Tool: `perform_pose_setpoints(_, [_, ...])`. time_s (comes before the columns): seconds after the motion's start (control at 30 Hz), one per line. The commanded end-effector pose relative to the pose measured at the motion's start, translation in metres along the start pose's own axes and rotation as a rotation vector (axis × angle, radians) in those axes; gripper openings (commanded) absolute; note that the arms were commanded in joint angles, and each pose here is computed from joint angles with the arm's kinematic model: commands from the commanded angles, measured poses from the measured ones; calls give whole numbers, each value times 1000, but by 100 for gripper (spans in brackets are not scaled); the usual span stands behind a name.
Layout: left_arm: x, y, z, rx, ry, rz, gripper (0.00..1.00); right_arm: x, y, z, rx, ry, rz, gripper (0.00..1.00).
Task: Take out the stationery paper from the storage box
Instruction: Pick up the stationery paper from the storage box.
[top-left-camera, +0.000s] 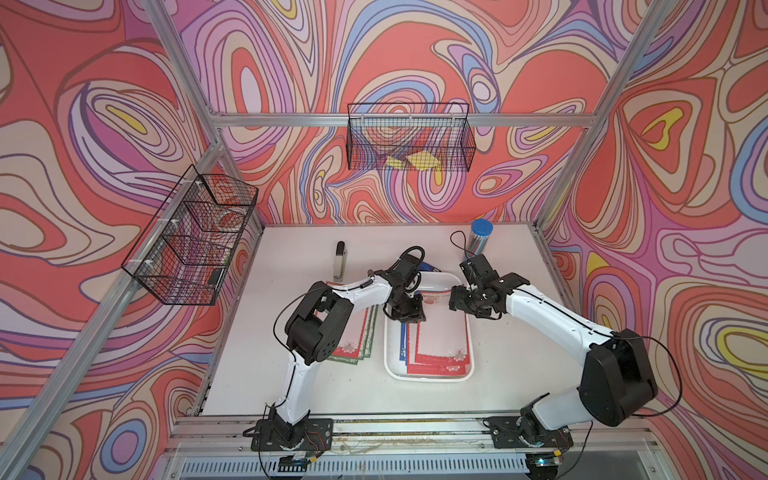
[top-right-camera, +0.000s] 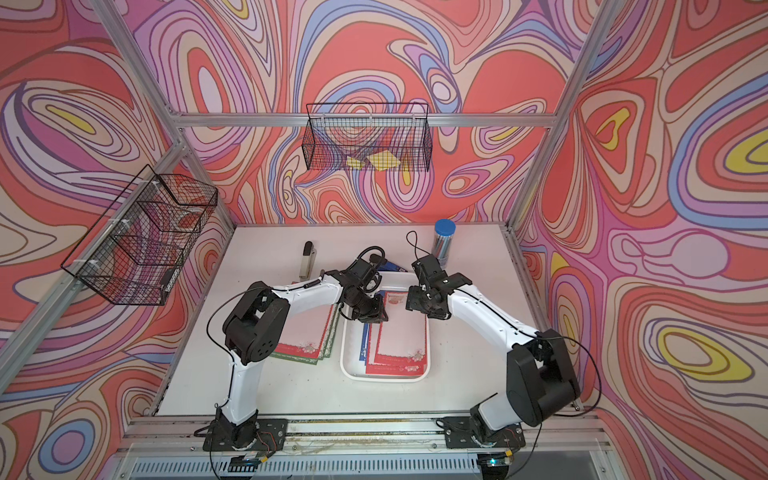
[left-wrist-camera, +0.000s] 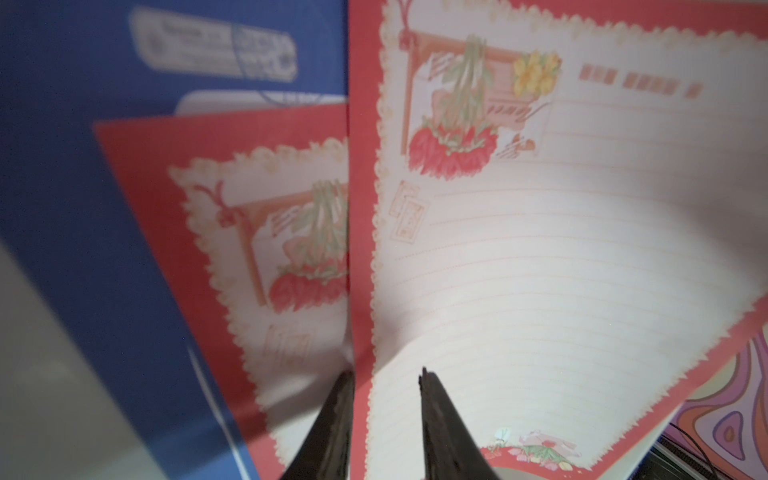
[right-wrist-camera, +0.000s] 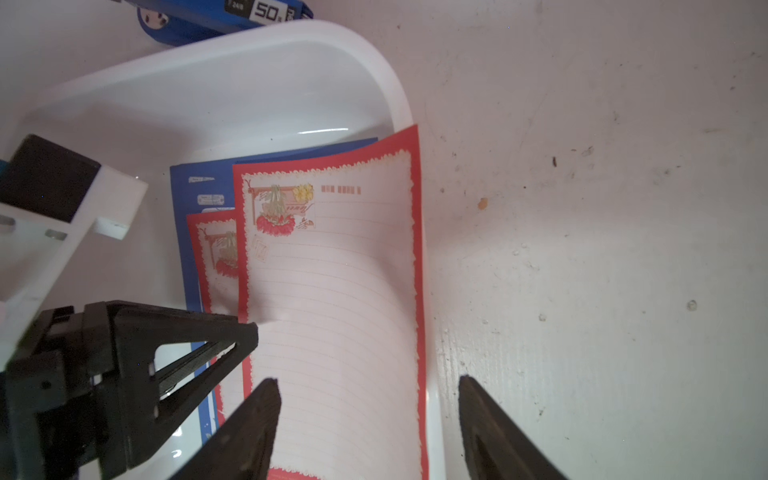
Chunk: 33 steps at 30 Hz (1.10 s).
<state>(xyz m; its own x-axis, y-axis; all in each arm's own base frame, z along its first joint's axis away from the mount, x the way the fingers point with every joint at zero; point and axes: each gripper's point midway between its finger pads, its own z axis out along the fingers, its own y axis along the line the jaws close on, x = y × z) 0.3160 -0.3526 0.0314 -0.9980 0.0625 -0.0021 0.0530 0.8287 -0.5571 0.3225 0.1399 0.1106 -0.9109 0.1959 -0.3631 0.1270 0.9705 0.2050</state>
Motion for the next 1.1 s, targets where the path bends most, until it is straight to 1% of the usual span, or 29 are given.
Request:
perform_pose_setpoints(0.0, [9,14,15,-29,45,-37,31,-6,4,6,-9,2,4,71])
perform_pose_setpoints(0.13, [10,13,15,-25,48,-37,31,-7,7,9,-18,3,2,68])
perform_pose_setpoints(0.47, [10,13,13,-25,43,-34,31,-9,19,6,-81,5,-7,49])
perform_pose_setpoints(0.67, [9,11,12,-20,39,-28,31,-3,19,16,-78,31,-7,43])
perform_pose_setpoints(0.8, [9,11,13,-19,43,-29,31,4,18,26,-74,67,-3,41])
perform_pose_setpoints(0.97, [9,10,12,-14,42,-30,31,11,12,36,-43,100,-8,45])
perform_pose_setpoints(1.07, [9,8,12,-3,39,-30,31,14,10,41,-34,117,-14,43])
